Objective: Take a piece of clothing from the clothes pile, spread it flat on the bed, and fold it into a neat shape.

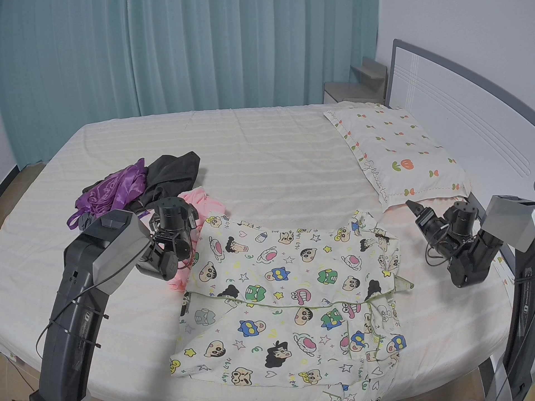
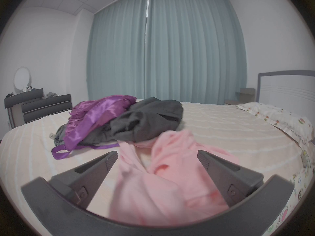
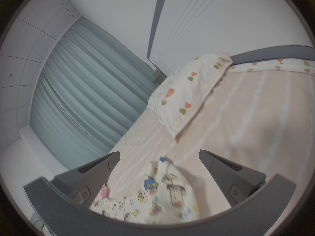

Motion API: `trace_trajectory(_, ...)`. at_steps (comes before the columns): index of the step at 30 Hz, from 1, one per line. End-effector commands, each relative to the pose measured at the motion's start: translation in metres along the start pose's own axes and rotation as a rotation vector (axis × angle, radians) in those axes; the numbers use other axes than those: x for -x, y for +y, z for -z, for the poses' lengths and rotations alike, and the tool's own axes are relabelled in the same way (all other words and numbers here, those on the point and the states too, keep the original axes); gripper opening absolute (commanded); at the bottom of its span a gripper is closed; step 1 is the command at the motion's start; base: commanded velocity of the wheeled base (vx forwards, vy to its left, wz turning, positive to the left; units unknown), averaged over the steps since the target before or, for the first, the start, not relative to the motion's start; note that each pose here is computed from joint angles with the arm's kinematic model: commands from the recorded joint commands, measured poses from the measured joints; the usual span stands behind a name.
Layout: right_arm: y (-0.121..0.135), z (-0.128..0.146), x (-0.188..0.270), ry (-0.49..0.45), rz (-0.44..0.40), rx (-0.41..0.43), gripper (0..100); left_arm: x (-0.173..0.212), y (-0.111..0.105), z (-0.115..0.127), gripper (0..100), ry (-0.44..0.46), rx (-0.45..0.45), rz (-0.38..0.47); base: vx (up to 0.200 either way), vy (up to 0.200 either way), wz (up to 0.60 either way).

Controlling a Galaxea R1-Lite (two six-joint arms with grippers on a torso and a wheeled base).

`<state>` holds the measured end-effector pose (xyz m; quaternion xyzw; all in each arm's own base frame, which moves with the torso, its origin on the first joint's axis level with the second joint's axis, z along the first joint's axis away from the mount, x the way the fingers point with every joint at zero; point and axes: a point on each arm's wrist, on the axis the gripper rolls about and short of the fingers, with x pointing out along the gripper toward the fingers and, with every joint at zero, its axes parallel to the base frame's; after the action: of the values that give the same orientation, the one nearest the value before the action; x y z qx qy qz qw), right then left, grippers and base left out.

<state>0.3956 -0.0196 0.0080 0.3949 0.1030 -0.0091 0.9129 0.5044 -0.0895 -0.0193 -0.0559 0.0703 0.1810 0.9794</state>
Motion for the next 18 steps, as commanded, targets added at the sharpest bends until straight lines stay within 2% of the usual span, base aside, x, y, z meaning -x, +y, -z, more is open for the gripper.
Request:
trace_trajectory(1, -0.015, -0.014, 0.082, 0.074, -0.015, -0.002, 100, 0.03, 0.025, -0.066, 100, -0.007, 0.145, -0.007, 0.0, 0.0, 0.0)
trace_trajectory(4, -0.02, -0.005, 0.102, 0.144, 0.005, -0.015, 100, 0.05, 0.032, -0.067, 100, 0.049, 0.186, 0.026, 0.0, 0.0, 0.0)
trace_trajectory(6, -0.021, -0.001, 0.119, 0.208, -0.003, 0.001, 100, 0.076, 0.041, -0.064, 100, 0.129, 0.231, 0.077, 0.0, 0.0, 0.0)
trace_trajectory(7, -0.021, -0.001, 0.119, 0.208, -0.003, 0.001, 100, 0.076, 0.041, -0.064, 100, 0.129, 0.231, 0.077, 0.0, 0.0, 0.0)
trace_trajectory(8, -0.023, 0.003, 0.129, 0.262, -0.019, 0.026, 100, 0.094, 0.048, -0.062, 100, 0.185, 0.276, 0.097, 0.0, 0.0, 0.0)
trace_trajectory(9, -0.023, 0.003, 0.129, 0.262, -0.019, 0.026, 100, 0.094, 0.048, -0.062, 100, 0.185, 0.276, 0.097, 0.0, 0.0, 0.0)
trace_trajectory(10, -0.023, 0.008, 0.139, 0.315, -0.041, 0.074, 100, 0.115, 0.055, -0.061, 100, 0.236, 0.321, 0.112, 0.0, 0.0, 0.0)
trace_trajectory(12, -0.024, 0.011, 0.143, 0.34, -0.052, 0.107, 100, 0.127, 0.059, -0.06, 100, 0.267, 0.346, 0.121, 0.0, 0.0, 0.0)
trace_trajectory(14, -0.024, 0.019, 0.149, 0.392, -0.078, 0.168, 100, 0.157, 0.07, -0.057, 100, 0.354, 0.407, 0.158, 0.0, 0.0, 0.0)
trace_trajectory(18, -0.015, 0.03, 0.146, 0.445, -0.131, 0.194, 100, 0.187, 0.081, -0.05, 100, 0.449, 0.461, 0.182, 0.0, 0.0, 0.0)
